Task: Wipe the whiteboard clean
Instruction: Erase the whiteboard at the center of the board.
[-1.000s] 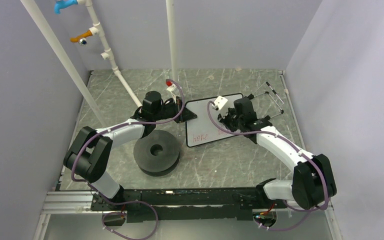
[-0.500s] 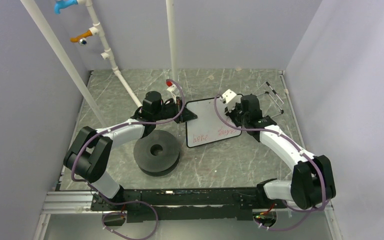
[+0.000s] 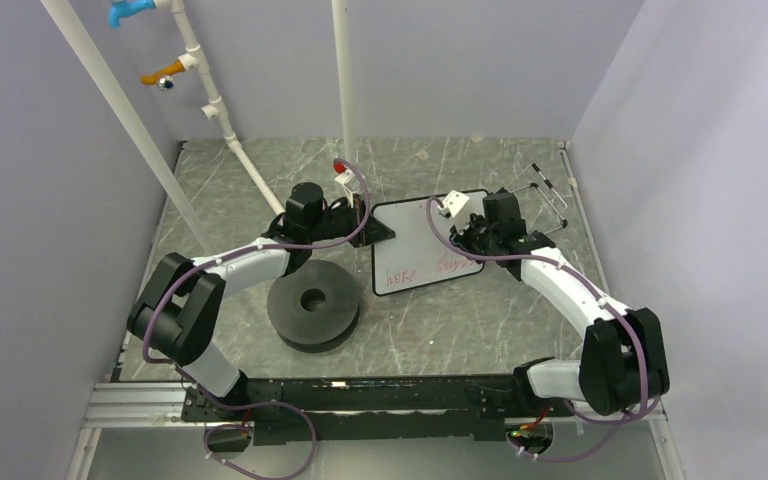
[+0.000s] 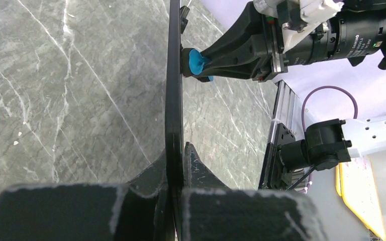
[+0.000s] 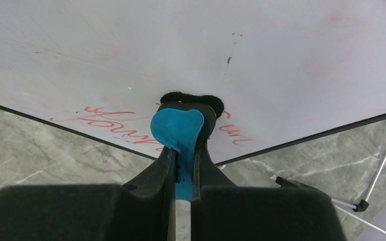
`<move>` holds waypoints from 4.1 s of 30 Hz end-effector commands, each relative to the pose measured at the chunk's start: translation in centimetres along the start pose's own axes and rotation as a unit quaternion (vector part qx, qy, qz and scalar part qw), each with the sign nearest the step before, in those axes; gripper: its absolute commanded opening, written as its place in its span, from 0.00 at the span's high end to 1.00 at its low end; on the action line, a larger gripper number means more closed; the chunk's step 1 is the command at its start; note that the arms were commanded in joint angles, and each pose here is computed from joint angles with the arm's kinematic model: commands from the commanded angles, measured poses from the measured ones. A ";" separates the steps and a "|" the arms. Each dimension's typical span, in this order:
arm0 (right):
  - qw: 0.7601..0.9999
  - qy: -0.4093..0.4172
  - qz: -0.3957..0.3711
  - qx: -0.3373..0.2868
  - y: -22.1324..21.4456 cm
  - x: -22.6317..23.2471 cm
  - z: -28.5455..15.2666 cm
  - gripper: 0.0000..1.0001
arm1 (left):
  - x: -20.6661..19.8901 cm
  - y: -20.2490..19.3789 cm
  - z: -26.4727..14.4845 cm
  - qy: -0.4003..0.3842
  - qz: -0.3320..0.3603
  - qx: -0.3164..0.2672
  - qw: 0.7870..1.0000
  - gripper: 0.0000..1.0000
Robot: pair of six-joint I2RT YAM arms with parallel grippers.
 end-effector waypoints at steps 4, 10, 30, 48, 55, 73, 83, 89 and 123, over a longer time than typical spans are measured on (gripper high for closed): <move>0.992 0.101 -0.068 -0.015 0.5 3.5 0.8 1.00 | -5.5 2.5 -0.1 -0.086 0.066 -0.013 0.994 1.00; 0.989 0.118 -0.077 -0.033 1.8 4.8 0.9 1.00 | -5.2 2.5 0.0 -0.081 0.066 -0.010 0.995 1.00; 0.980 0.164 -0.032 -0.111 3.3 4.8 -1.5 1.00 | -5.2 2.3 0.6 -0.093 0.051 0.003 0.994 1.00; 0.995 0.064 0.069 -0.036 -0.5 -0.4 -0.1 1.00 | -4.3 1.9 0.2 -0.076 0.049 -0.015 0.996 1.00; 0.990 0.120 0.015 -0.073 3.0 2.6 0.1 1.00 | -4.4 2.0 0.0 -0.073 0.056 -0.015 0.996 1.00; 0.990 0.106 0.046 -0.082 1.5 0.7 -1.0 1.00 | -4.6 1.8 0.1 -0.080 0.066 -0.005 0.995 1.00; 0.986 -0.048 0.158 -0.026 -0.4 -7.4 -0.8 1.00 | -4.2 1.2 -0.1 -0.071 0.067 0.007 0.995 1.00; 0.987 -0.044 0.151 -0.020 -1.2 -7.1 -0.8 1.00 | -4.2 1.2 0.0 -0.076 0.070 0.010 0.995 1.00; 0.992 0.036 0.107 -0.057 2.6 -2.2 0.4 1.00 | -4.7 1.2 0.2 -0.081 0.081 0.006 0.993 1.00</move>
Point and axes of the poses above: each gripper's point midway between its finger pads, its own z axis out along the fingers, its own x axis along the line the jaws close on, y = z × x, the point moved 1 cm from there along -z, back along the fingers, and after that the axes turned 15 degrees about -z, right-handed, at the moved point
